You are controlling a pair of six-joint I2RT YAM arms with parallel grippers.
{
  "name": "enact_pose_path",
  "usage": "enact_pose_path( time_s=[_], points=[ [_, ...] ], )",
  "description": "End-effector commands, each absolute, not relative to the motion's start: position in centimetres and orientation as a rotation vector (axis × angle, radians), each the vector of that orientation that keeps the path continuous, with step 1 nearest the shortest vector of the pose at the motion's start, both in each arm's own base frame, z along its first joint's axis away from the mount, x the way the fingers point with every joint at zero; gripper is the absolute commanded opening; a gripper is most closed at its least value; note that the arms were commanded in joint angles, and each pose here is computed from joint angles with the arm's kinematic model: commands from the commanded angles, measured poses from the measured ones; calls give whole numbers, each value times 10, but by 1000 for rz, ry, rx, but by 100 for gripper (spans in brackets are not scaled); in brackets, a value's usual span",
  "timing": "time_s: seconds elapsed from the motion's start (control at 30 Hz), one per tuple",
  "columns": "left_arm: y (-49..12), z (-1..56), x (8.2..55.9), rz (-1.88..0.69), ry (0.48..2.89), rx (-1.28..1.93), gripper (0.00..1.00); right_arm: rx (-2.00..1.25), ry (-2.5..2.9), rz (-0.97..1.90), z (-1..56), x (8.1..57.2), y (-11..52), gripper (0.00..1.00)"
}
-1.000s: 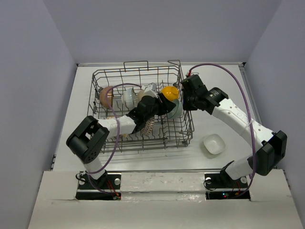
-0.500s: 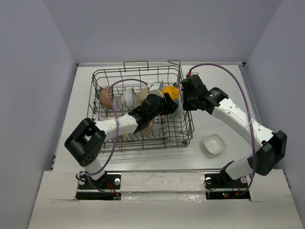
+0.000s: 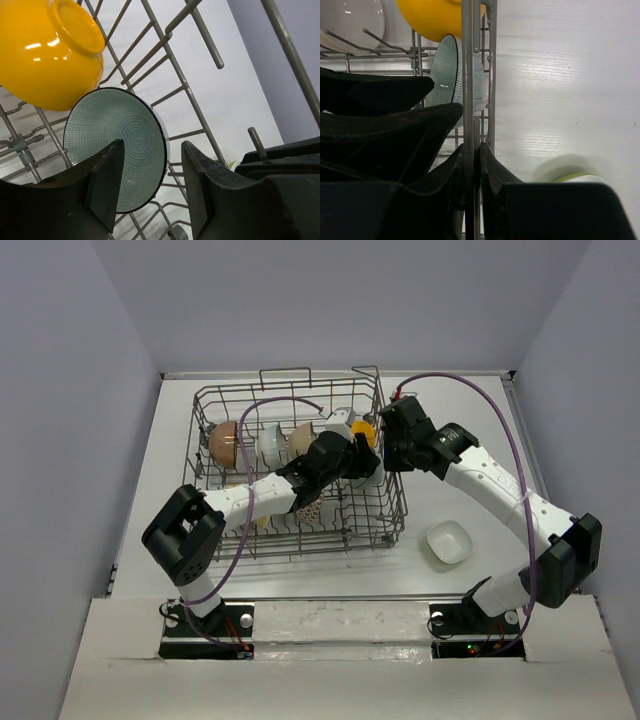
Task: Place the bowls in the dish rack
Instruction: Place the upside down bowl on the dish rack.
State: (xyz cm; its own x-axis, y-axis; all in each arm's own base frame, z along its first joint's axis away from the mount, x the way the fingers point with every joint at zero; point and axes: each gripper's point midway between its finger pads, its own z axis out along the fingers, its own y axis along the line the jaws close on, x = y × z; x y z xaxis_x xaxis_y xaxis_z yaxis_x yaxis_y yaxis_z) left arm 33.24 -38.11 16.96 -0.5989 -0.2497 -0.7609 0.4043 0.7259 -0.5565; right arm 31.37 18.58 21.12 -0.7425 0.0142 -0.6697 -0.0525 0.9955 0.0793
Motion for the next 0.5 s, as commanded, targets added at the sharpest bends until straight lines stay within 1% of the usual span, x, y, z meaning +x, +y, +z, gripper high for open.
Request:
enact_pose_path(
  time_s=[0.0, 0.3, 0.47],
  points=[
    [-389, 184, 337, -895, 1986, 154, 57, 28, 2391, 129, 218, 320, 187, 7],
    [-391, 172, 338, -864, 2027, 162, 56, 24, 2395, 127, 216, 320, 187, 7],
    [-395, 170, 337, -864, 2036, 184, 52, 22, 2396, 126, 215, 321, 187, 7]
  ],
)
